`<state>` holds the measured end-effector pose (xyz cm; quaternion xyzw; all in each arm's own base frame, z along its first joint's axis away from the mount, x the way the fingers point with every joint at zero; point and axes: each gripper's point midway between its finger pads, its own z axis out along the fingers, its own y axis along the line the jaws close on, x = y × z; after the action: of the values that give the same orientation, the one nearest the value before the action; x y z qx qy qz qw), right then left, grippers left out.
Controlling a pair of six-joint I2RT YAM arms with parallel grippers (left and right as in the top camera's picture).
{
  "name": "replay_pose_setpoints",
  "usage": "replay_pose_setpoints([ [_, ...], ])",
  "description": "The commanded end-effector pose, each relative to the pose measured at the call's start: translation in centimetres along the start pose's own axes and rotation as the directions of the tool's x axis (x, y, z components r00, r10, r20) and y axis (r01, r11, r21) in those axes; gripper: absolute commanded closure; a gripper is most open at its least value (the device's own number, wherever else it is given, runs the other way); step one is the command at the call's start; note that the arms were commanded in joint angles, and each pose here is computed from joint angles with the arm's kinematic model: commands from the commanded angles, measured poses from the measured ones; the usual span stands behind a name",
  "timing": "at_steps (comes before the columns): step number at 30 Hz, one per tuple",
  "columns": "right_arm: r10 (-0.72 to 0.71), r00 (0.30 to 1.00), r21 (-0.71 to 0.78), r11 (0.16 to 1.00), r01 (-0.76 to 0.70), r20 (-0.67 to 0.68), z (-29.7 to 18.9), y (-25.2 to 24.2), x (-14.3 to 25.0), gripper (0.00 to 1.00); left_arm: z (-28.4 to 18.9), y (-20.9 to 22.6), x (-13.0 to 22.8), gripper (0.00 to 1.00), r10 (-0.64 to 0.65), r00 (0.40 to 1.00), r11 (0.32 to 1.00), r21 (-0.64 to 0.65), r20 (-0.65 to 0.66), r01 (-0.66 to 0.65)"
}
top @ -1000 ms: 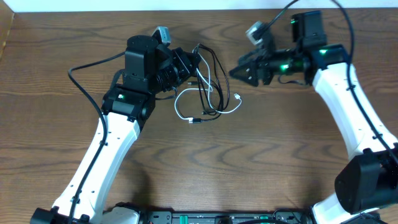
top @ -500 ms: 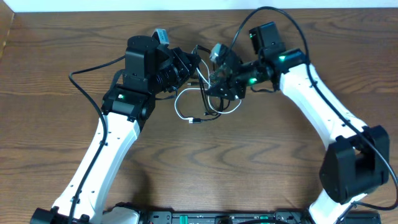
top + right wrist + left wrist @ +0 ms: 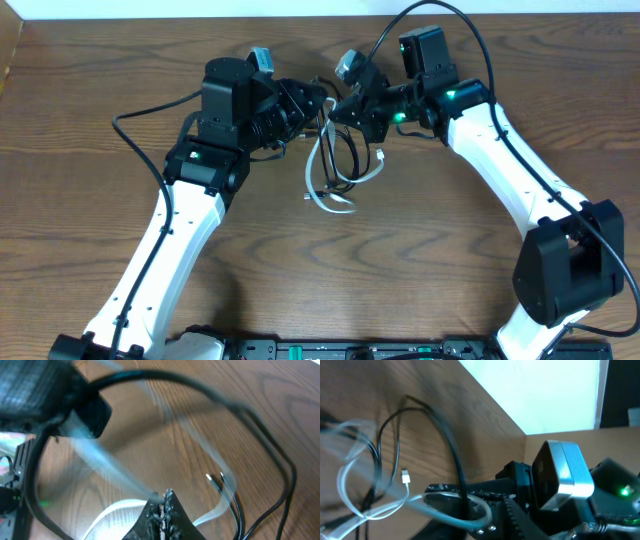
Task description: Untangle cables
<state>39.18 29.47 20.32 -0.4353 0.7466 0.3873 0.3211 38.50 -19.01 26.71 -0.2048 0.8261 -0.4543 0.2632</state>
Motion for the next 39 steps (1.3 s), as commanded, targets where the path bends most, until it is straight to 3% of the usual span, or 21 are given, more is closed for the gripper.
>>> replay_pose_setpoints([
  [1,0.094,0.994,0.056,0.994,-0.097,0.052,-2.3,-0.7,-2.0,0.99,-0.3,0.1,-0.6,0.65,0.057,0.998,0.998,-0.026,0.036,-0.056],
  [5,0.130,0.982,0.120,0.982,-0.147,0.135,-6.6,-0.6,-4.5,0.99,-0.5,2.4,-0.7,0.59,0.031,0.998,0.991,-0.129,0.061,-0.023],
  [11,0.197,0.966,0.229,0.945,-0.232,0.167,-9.7,-1.1,-4.9,0.99,-0.7,3.8,-0.4,0.54,0.012,0.998,0.982,-0.190,0.059,-0.001],
  [16,0.230,0.957,0.338,0.899,-0.279,0.177,-11.0,-2.2,-4.5,0.99,-0.9,5.0,0.0,0.52,0.013,0.999,0.971,-0.240,0.045,-0.002],
  [18,0.231,0.957,0.340,0.898,-0.279,0.175,-11.0,-2.3,-4.5,0.99,-1.0,5.1,0.2,0.56,0.062,0.998,0.967,-0.248,0.026,-0.053],
  [24,0.267,0.957,0.334,0.896,-0.291,0.115,-8.8,-3.6,-2.4,0.70,-1.0,5.4,0.5,0.92,0.157,0.987,0.954,-0.255,-0.016,-0.156],
  [27,0.264,0.963,0.257,0.928,-0.270,0.060,-6.3,-3.3,-1.2,0.58,-1.0,5.2,0.4,0.92,0.196,0.980,0.949,-0.247,-0.022,-0.196],
  [30,0.236,0.971,0.168,0.957,-0.237,0.024,-4.6,-2.8,-0.3,0.44,-0.7,3.4,0.7,0.93,0.297,0.954,0.941,-0.157,-0.052,-0.301],
  [33,0.244,0.970,0.145,0.960,-0.241,-0.002,-3.4,-3.1,0.7,0.42,-0.5,1.1,0.9,0.93,0.390,0.919,0.919,-0.039,-0.051,-0.392],
  [39,0.216,0.976,0.096,0.973,-0.212,-0.033,-1.7,-2.5,1.4,0.40,-0.4,-0.4,0.1,0.93,0.406,0.914,0.914,0.003,0.000,-0.406],
])
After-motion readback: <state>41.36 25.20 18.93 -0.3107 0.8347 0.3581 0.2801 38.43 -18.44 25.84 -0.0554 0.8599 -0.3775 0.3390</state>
